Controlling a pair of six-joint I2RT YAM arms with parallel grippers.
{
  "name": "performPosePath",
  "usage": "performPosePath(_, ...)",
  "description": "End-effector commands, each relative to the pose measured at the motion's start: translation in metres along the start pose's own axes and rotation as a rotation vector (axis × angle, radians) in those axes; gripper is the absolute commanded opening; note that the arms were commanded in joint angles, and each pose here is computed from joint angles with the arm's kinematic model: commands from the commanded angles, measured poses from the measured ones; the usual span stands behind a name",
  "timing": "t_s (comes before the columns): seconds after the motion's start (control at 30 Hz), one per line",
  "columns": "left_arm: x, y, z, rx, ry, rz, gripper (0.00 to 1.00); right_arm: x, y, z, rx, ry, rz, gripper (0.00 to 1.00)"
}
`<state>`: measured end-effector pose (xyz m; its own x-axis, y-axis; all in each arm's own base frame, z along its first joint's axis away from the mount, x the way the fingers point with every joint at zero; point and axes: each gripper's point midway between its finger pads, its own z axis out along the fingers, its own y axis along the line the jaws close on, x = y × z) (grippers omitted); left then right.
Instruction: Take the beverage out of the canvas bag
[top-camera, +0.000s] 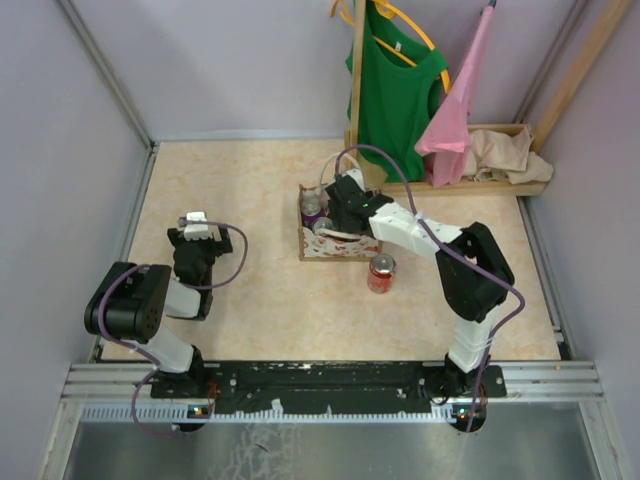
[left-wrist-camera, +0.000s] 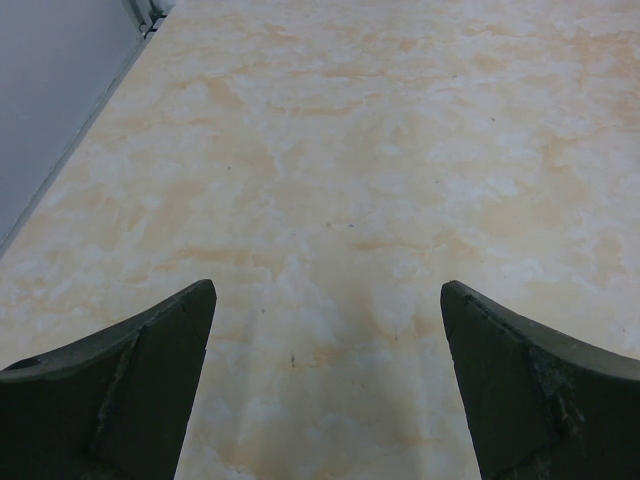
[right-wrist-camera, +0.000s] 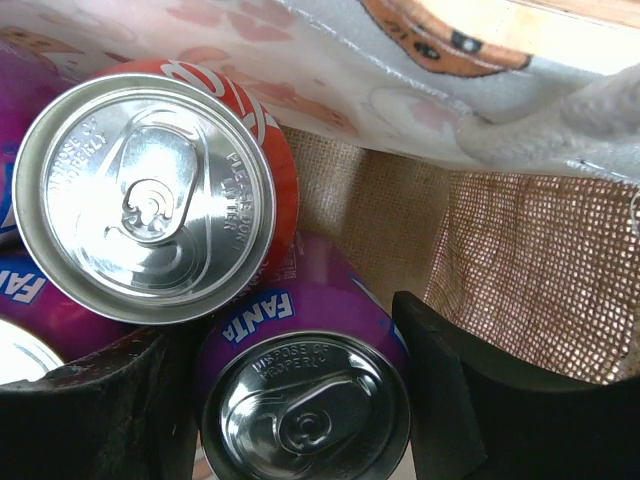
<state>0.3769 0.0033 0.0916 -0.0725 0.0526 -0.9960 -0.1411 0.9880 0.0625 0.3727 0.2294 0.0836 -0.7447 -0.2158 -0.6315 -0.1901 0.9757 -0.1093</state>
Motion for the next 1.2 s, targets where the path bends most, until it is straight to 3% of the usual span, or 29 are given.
performPosePath(0.0,-0.005,0.001,0.0,-0.008,-0.028,-0.017,1.0,-0.01,-0.012,-0.002,0.047,-0.015,0.015,0.47)
performPosePath(0.07,-0.005,0.001,0.0,-0.009,-0.028,-0.017,1.0,-0.015,-0.013,-0.006,0.047,-0.03,0.02,0.28)
performPosePath(0.13,-0.005,0.001,0.0,-0.009,-0.028,-0.018,1.0,-0.022,-0.014,-0.012,0.046,-0.051,0.027,0.04)
performPosePath(0.17,-0.005,0.001,0.0,-0.008,-0.028,-0.018,1.0,-0.027,-0.014,-0.015,0.044,-0.062,0.029,0.0)
performPosePath(0.63,-0.006,0.001,0.0,-0.009,-0.029,-0.018,1.0,-0.146,-0.034,-0.13,-0.003,-0.392,0.096,0.0)
performPosePath(1.17,-0.006,0.001,0.0,-0.008,-0.028,-0.018,1.0,-0.176,-0.092,-0.243,0.099,-0.616,0.214,0.0)
